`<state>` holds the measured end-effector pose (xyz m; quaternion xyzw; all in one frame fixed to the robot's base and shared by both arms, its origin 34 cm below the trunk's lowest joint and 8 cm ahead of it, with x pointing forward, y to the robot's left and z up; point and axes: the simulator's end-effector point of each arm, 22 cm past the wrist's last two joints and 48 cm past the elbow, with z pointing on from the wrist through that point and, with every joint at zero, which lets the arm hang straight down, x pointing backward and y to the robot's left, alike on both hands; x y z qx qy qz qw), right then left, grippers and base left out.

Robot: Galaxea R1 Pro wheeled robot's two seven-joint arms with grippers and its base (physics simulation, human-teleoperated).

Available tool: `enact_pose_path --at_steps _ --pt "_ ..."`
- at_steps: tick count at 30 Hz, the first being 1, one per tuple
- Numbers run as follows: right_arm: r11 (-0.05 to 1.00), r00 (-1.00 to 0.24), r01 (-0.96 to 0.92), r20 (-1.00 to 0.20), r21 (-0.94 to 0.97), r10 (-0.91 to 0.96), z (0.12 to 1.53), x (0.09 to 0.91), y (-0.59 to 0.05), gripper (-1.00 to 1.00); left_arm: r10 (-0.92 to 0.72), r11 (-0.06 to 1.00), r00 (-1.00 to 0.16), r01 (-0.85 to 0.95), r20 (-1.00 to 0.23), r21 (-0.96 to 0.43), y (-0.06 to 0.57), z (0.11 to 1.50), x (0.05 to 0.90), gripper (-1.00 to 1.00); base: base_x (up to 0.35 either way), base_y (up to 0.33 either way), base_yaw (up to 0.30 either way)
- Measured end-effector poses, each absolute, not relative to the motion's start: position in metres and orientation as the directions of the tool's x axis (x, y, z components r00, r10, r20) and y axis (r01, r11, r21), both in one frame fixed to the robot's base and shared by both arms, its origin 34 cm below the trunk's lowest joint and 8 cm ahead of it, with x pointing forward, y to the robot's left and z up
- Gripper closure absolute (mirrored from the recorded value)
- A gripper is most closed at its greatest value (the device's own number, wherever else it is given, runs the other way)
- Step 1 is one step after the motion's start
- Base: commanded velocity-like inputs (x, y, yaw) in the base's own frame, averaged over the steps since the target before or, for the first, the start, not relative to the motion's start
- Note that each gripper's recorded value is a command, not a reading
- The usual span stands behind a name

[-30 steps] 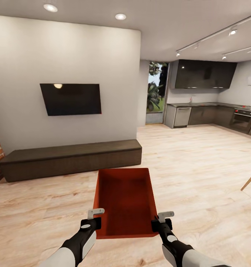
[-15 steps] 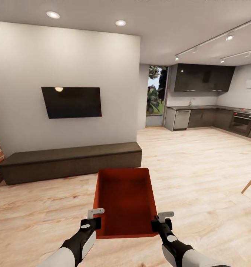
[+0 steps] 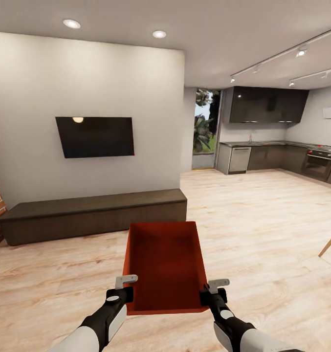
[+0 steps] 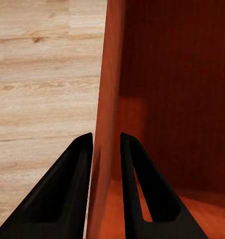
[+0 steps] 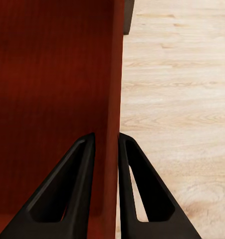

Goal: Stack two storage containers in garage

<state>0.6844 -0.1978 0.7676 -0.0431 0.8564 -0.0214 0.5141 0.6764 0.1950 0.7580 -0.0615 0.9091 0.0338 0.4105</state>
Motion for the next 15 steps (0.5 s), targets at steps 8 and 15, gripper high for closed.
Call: enact_pose_path --at_steps 8,15 --pt "0.995 -0.468 -0.053 -0.878 -0.082 -0.097 0.7675 0.6845 -0.1977 1.0 -0.085 0.99 -0.656 -0.14 -0.75 0.011 0.1951 0.7577 0.6761 1.0 0.0 0.0 0.0" --pt "0.995 -0.468 -0.053 -0.878 -0.082 -0.097 0.7675 0.6845 -0.1978 1.0 -0.085 0.99 -0.656 -0.141 -0.75 0.011 0.195 0.7577 0.6761 1.0 0.0 0.0 0.0"
